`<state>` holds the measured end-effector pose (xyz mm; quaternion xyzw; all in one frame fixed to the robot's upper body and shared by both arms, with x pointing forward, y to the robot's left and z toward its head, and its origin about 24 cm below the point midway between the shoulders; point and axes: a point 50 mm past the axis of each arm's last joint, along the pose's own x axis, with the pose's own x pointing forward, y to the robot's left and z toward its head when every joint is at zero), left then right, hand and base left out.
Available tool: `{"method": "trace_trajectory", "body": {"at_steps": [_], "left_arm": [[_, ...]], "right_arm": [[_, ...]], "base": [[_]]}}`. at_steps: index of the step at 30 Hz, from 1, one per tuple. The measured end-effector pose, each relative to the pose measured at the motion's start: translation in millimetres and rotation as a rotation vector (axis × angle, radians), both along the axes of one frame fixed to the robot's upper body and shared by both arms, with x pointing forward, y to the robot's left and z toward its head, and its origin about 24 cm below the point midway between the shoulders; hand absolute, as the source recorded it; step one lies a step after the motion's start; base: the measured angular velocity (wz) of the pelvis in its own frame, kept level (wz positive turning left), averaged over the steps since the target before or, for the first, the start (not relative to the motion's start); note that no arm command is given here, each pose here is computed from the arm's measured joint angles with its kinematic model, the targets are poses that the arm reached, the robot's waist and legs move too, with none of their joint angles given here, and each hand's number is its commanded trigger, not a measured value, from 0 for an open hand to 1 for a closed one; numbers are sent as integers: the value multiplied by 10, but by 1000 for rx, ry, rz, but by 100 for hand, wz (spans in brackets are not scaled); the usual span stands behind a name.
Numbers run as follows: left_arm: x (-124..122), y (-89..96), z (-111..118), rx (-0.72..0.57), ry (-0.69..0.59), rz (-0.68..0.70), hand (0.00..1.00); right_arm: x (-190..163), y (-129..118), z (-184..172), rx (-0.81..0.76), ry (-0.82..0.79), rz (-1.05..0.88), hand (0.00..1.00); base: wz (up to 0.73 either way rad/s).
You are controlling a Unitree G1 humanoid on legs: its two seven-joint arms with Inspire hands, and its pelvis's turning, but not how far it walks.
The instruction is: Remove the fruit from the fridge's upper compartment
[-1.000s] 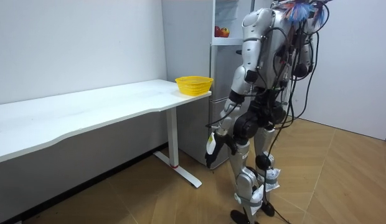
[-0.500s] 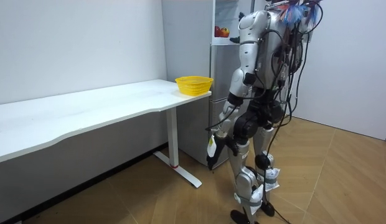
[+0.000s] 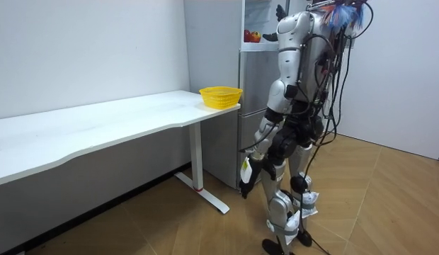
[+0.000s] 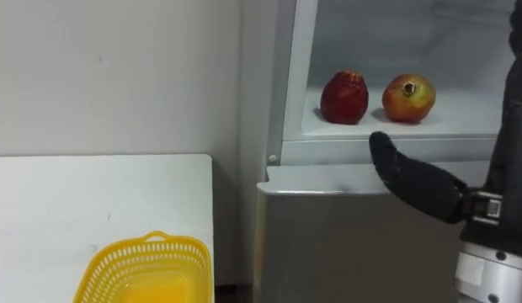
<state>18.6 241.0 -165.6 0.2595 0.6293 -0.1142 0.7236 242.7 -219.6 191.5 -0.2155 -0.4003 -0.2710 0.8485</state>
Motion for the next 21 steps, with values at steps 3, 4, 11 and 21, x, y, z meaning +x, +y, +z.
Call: {"method": "trace_trajectory", "body": {"at_steps": [3,4,11,21], "left_arm": [[-9,10,2,-2,1,15,0],[-4,9,2,-2,0,14,0],[91,-6,4,-21,-13,6,0],[104,-3,5,-36,18,-29,0]], "right_arm": [[57,-42,-21,11,20,-12,0],[72,-48,-30,17,27,-10,0],[189,-73,-29,79,71,35,0],[423,-86,79,151,72,64,0]], "base": [[0],[0],[0],[5]]}}
